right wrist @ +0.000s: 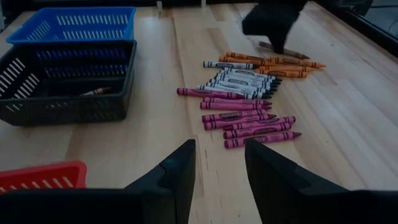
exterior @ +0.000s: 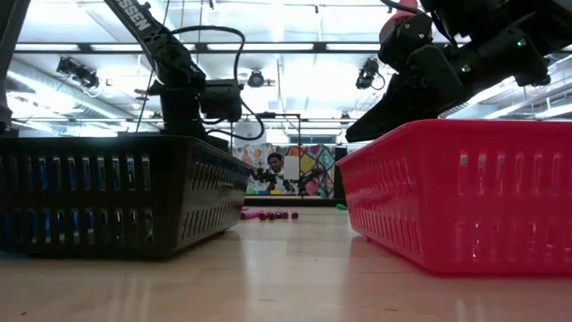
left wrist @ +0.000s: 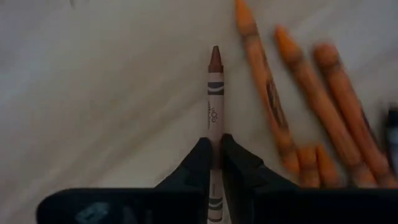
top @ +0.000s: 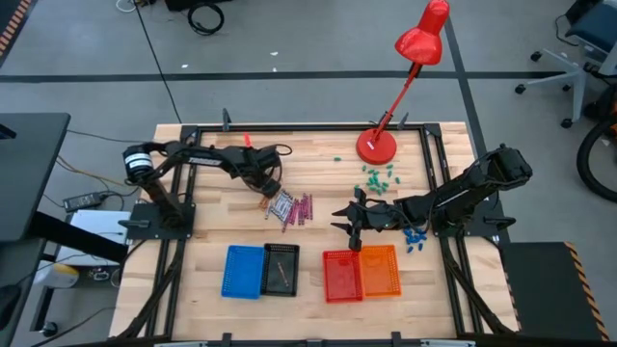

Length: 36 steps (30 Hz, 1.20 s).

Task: Sort crayons
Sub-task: Put the brown crayon into the black basket

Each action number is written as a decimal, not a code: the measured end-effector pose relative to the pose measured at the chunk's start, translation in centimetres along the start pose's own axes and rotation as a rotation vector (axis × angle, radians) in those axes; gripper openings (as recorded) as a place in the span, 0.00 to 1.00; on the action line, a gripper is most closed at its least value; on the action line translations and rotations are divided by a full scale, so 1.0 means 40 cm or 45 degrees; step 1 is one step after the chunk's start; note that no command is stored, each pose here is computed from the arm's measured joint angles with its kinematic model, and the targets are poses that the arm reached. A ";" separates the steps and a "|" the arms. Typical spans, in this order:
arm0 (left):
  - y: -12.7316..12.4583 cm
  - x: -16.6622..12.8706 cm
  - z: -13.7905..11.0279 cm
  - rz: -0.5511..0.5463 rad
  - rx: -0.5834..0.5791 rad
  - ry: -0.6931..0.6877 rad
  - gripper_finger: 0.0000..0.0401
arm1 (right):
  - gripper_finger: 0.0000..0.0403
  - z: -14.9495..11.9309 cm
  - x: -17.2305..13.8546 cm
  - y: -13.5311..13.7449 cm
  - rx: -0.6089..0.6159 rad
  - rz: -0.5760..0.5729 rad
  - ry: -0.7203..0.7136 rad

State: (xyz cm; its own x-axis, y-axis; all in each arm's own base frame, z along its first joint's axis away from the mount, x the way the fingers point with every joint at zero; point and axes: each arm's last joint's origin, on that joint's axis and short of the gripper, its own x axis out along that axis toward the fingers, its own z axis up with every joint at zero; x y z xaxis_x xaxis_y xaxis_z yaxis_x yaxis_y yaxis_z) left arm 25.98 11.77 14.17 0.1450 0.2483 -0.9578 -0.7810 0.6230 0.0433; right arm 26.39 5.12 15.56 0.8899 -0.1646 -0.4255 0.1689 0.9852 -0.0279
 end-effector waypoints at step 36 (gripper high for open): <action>-0.331 -0.321 -0.355 -0.770 -0.174 -0.049 0.09 | 0.36 0.004 0.001 -0.002 -0.052 -0.006 -0.022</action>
State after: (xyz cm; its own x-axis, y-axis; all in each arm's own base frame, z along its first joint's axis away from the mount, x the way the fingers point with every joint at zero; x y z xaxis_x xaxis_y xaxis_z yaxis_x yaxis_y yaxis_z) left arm 25.83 -10.19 21.85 0.6061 -0.0909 -0.7902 -0.6239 0.5618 -0.5432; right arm 26.48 5.02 15.71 0.8962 -0.1700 -0.4099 0.1561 0.9854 -0.0674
